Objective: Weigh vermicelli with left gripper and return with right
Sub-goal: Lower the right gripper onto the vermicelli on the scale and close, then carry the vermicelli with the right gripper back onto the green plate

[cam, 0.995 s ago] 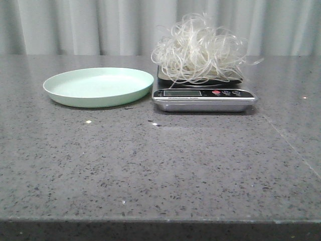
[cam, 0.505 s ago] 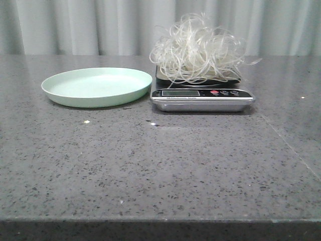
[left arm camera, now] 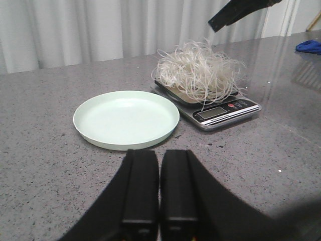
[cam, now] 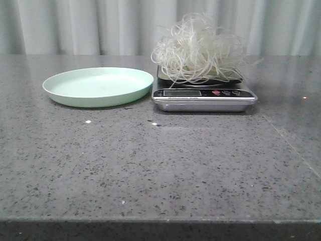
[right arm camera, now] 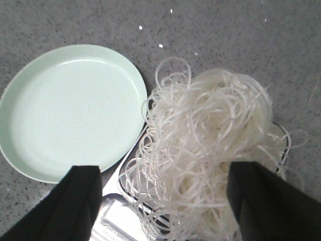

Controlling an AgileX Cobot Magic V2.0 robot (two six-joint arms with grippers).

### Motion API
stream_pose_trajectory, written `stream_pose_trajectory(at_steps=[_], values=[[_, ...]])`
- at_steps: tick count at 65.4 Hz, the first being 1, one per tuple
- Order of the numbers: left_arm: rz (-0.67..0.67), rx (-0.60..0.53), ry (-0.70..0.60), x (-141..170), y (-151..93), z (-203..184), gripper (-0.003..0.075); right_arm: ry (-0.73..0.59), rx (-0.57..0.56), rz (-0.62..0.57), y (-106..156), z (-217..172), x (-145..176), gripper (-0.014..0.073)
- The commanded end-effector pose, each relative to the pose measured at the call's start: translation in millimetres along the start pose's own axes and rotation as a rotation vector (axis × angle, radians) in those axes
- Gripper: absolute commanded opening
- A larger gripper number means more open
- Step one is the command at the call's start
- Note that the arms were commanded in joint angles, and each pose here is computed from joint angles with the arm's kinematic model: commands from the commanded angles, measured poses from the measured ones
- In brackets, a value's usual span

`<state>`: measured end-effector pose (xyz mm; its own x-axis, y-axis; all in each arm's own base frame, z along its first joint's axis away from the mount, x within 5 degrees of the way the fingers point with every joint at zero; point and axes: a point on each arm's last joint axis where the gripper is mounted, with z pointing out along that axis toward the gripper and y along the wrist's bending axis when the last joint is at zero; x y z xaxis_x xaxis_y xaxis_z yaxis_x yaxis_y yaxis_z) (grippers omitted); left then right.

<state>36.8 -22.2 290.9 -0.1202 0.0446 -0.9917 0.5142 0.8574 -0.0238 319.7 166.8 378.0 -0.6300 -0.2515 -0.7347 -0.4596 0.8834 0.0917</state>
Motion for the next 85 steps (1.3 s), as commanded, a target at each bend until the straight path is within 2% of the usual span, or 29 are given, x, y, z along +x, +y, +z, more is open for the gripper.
stream_pose_trajectory(at_steps=[1,12,24,30,37,39,43,57,70,78,85], values=[[-0.019,0.009,-0.097,-15,-1,-2,0.0132,-0.050,0.020,-0.002,-7,0,-15,0.0611],[-0.019,0.009,-0.097,-15,-1,-2,0.0132,0.073,0.102,-0.053,-24,43,-1,0.0611],[-0.019,0.009,-0.097,-15,-1,-2,0.0132,0.136,0.095,-0.043,-26,67,8,0.0583],[-0.019,0.009,-0.097,-15,-1,-2,0.0132,0.163,0.094,-0.039,-27,76,12,0.0436],[-0.019,0.009,-0.097,-15,-1,-2,0.0132,0.190,0.087,-0.031,-28,85,15,0.0169],[-0.019,0.009,-0.097,-15,-1,-2,0.0132,0.192,0.082,-0.025,-27,86,14,0.0122],[-0.019,0.009,-0.097,-15,-1,-2,0.0132,0.176,0.070,-0.015,-25,83,7,0.0165],[-0.019,0.009,-0.097,-15,-1,-2,0.0132,0.061,0.005,0.013,-10,47,-29,0.0166],[-0.019,0.009,-0.097,-15,-1,-2,0.0132,-0.088,-0.105,-0.029,34,18,-61,0.0166],[-0.019,0.009,-0.097,-15,-1,-2,0.0132,-0.128,-0.163,-0.069,64,22,-65,0.0166],[-0.019,0.009,-0.097,-15,-1,-2,0.0132,-0.102,-0.195,-0.087,82,46,-60,0.0166]])
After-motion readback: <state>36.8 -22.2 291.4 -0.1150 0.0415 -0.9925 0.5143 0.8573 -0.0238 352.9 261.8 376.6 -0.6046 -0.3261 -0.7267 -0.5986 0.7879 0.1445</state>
